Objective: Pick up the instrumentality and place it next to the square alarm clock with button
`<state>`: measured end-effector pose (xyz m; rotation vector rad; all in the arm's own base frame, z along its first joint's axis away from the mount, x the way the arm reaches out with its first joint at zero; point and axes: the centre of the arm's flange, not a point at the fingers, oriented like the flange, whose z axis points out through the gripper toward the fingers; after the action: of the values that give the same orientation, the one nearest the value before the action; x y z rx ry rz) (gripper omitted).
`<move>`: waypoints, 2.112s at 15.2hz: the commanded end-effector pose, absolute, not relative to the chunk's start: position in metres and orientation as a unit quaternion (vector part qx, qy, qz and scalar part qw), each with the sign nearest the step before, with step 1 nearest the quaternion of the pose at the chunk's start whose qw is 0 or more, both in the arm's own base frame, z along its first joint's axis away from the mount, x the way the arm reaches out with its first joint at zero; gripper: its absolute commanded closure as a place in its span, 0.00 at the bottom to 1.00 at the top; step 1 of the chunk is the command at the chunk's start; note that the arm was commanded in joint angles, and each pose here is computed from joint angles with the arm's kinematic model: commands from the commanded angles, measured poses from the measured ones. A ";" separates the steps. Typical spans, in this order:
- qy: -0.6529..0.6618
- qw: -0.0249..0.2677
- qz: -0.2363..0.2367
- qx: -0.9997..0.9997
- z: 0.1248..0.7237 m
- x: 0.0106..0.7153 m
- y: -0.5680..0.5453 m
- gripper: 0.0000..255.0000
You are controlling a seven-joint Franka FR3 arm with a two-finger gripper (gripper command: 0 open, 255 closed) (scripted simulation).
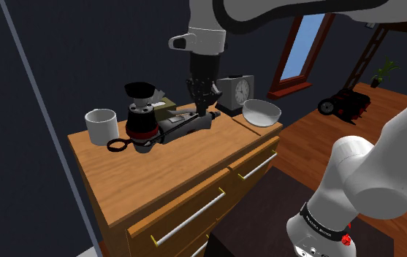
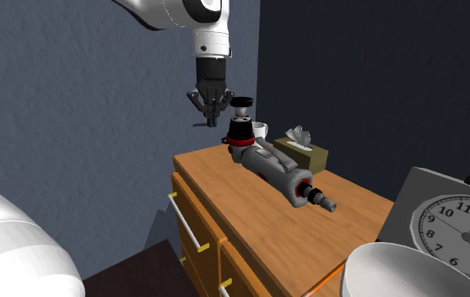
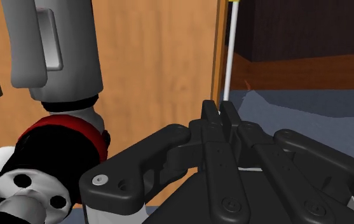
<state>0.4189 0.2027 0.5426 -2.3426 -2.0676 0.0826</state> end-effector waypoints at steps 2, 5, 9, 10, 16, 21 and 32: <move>-0.661 0.008 0.027 -0.749 0.557 0.418 0.203 1.00; -0.661 0.008 0.027 -0.749 0.573 0.418 0.203 1.00; -0.661 0.008 0.027 -0.749 0.594 0.418 0.203 1.00; -0.661 0.008 0.027 -0.749 0.600 0.418 0.203 1.00; -0.661 0.008 0.027 -0.749 0.610 0.422 0.150 1.00; -0.661 0.008 0.027 -0.749 0.610 0.428 0.085 1.00; -0.661 0.008 0.027 -0.749 0.610 0.439 -0.060 1.00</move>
<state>0.4355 -0.0479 0.6108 -2.3441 -2.0656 0.0831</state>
